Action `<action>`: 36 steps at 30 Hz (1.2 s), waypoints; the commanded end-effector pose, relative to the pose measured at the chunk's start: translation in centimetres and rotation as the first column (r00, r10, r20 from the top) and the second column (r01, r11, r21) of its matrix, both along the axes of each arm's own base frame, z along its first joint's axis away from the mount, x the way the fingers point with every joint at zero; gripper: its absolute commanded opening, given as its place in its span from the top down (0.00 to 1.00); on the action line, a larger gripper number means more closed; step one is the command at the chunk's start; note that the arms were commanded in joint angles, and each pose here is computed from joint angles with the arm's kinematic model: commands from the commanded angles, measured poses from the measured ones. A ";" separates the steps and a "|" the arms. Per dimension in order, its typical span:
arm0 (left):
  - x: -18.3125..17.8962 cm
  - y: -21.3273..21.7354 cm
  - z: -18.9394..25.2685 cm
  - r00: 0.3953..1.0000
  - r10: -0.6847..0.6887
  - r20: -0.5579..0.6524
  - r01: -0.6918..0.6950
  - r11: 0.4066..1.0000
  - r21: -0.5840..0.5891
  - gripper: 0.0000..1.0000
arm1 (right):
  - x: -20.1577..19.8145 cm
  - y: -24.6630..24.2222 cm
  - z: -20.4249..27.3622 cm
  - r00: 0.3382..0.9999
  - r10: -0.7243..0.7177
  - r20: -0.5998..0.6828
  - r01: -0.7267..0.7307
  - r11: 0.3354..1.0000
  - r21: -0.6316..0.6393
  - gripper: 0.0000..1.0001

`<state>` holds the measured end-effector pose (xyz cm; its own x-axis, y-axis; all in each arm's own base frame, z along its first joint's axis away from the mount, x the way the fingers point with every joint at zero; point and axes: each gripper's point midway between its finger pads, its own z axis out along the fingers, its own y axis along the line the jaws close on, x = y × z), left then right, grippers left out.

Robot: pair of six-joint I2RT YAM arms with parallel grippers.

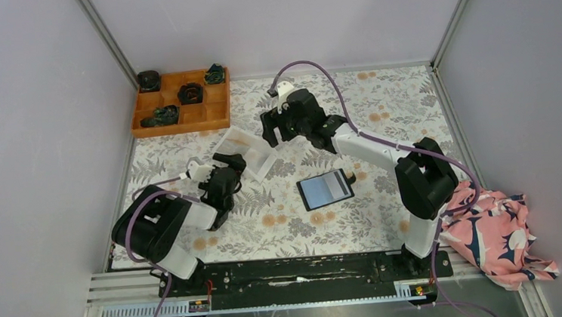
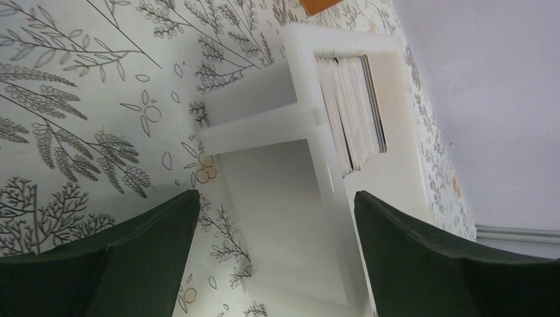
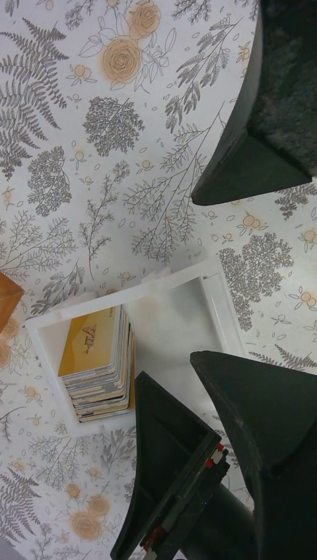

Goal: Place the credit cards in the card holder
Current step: Adjust the storage box at the center of the board.

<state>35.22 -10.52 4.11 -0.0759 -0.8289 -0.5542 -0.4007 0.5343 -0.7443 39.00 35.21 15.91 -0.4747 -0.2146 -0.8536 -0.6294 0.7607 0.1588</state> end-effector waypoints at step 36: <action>-0.6 3.0 0.3 0.988 0.153 0.034 -0.151 0.987 -0.055 0.08 | 0.9 4.1 1.7 0.994 0.106 -0.031 -0.105 0.994 0.027 0.13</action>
<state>34.76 -8.65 4.39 0.0424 -0.8697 -0.4917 -0.4001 0.4362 -0.8060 39.08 36.52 15.92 -0.5160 -0.2451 -0.8208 -0.6403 0.7469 0.1796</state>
